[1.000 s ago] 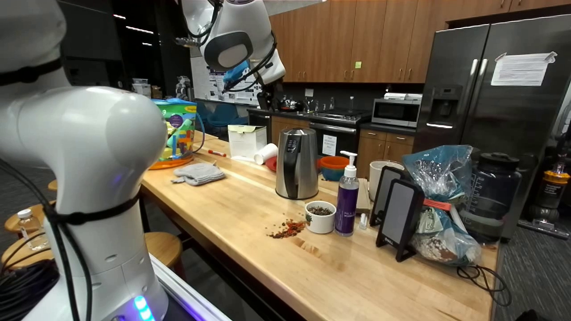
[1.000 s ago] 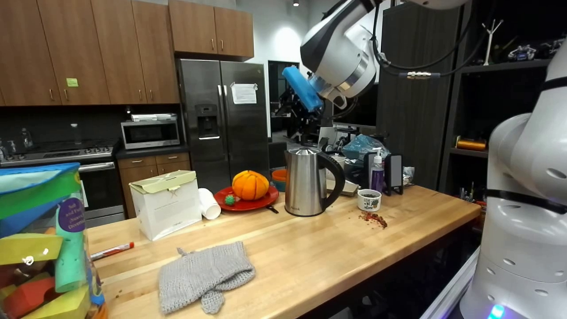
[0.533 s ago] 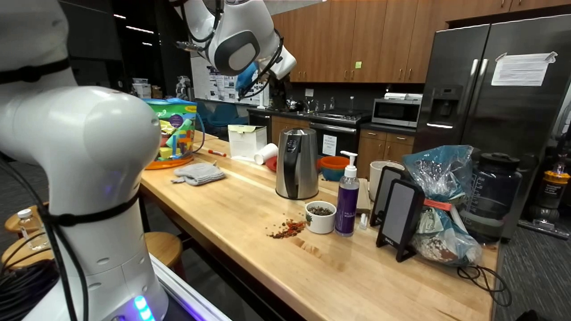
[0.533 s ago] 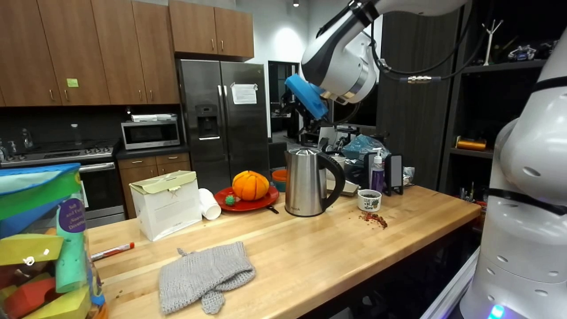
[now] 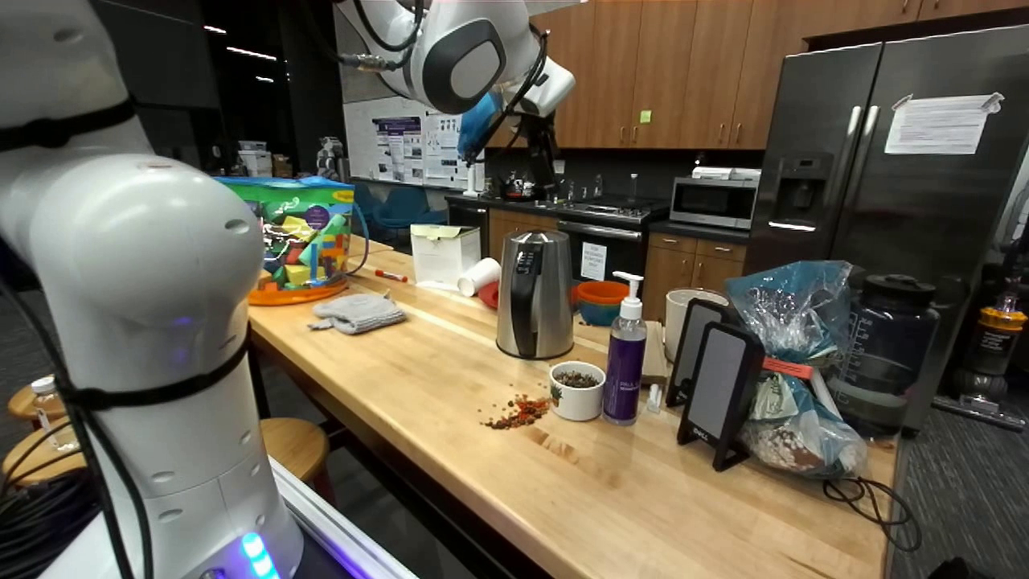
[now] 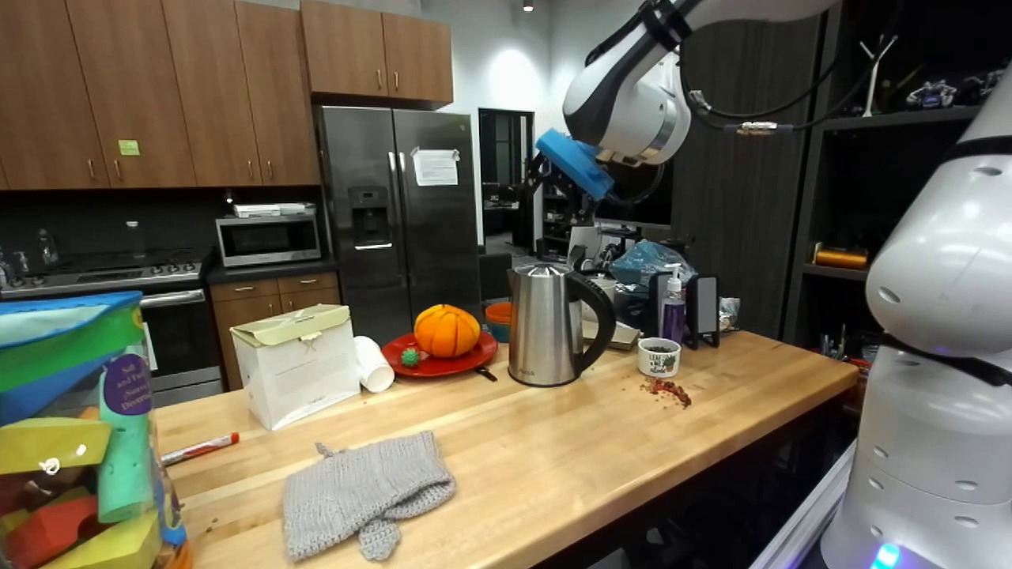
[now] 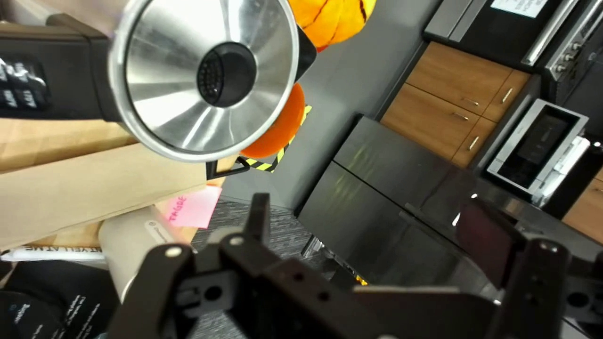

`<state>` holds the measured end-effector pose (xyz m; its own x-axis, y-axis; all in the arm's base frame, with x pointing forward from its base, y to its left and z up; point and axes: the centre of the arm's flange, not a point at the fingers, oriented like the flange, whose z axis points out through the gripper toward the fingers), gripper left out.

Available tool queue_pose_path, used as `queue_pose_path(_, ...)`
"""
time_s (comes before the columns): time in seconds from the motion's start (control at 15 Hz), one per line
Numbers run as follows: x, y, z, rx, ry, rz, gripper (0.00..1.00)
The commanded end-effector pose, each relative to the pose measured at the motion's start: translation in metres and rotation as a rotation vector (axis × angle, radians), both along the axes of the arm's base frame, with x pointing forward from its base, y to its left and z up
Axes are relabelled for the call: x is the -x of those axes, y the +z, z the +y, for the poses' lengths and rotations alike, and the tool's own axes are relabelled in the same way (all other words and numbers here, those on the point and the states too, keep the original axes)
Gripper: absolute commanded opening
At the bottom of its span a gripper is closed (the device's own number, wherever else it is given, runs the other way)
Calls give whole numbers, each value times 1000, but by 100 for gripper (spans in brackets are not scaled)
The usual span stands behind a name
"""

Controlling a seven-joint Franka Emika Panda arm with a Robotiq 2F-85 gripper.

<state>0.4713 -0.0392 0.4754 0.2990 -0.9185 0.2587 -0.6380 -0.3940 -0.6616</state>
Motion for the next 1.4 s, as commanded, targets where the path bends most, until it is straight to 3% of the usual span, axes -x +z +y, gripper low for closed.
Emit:
queue_pose_path(0.0, 0, 19, 8, 10, 32, 75, 100)
queue_pose_path(0.2, -2, 28, 15, 45, 52, 114, 100)
queue_pose_path(0.47, -11, 30, 25, 16, 78, 170, 100)
queue_pose_path(1.33, -33, -25, 38, -78, 123, 343, 100)
